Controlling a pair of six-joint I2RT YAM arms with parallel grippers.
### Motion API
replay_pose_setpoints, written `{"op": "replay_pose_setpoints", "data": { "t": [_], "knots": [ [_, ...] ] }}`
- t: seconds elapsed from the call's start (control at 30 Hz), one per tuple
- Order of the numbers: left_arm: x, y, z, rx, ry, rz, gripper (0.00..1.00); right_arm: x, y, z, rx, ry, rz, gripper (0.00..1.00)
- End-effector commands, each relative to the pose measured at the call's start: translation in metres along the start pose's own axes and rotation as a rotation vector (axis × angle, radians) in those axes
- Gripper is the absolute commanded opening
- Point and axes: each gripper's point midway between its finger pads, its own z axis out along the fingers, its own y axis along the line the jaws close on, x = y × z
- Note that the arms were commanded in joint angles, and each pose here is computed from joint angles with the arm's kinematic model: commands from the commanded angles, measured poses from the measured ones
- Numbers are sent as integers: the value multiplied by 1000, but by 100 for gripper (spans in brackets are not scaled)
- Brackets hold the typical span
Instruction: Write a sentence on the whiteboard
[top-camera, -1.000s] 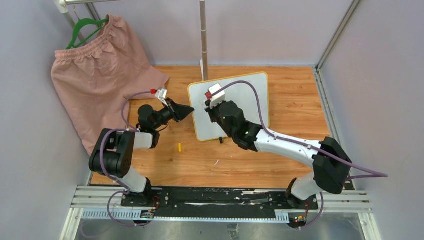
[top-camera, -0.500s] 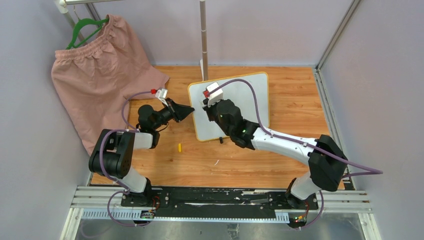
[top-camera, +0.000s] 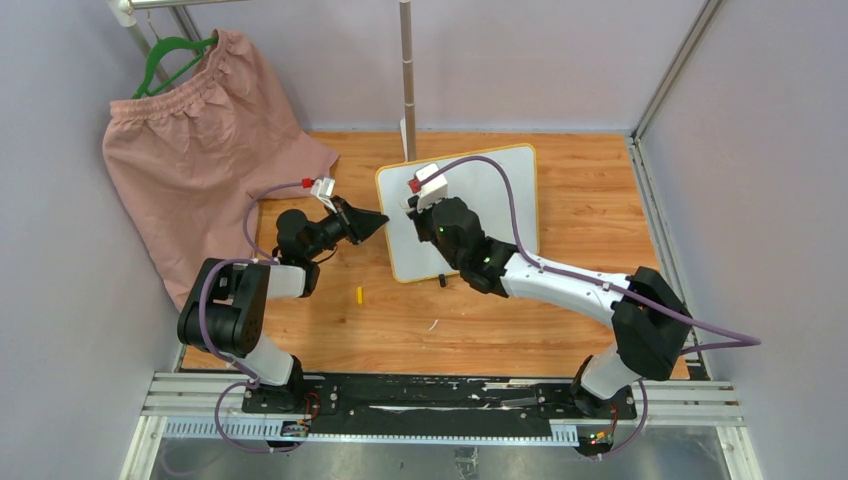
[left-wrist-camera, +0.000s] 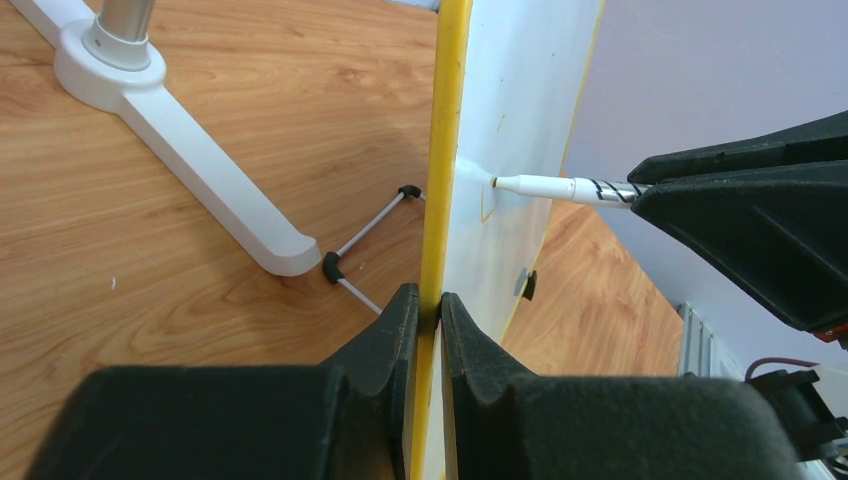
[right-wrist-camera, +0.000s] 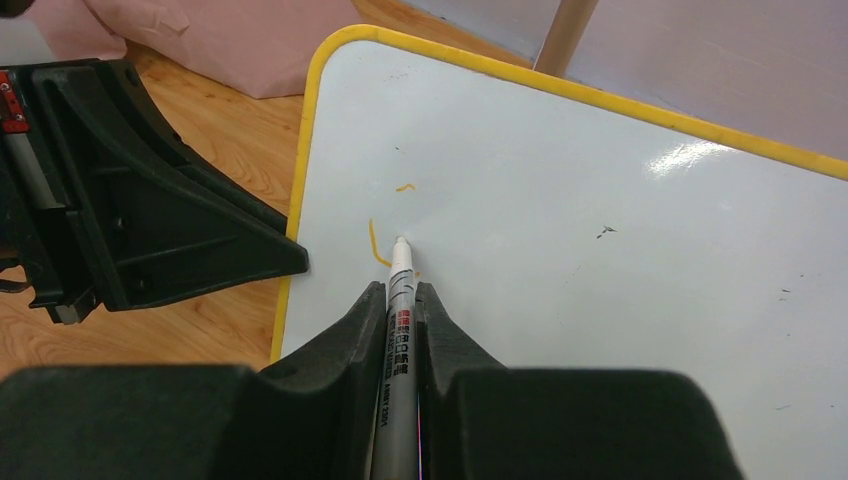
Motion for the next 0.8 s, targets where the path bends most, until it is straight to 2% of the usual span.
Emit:
{"op": "replay_pose_setpoints", "data": {
  "t": [0.0,0.77],
  "knots": [
    [-8,-6,-1,10,-22,46,0,1,-23,0,85,12,19,0],
    [-7,-5,0,7,-20,46,0,23,-27,-15,65,63,26,0]
  ]
}}
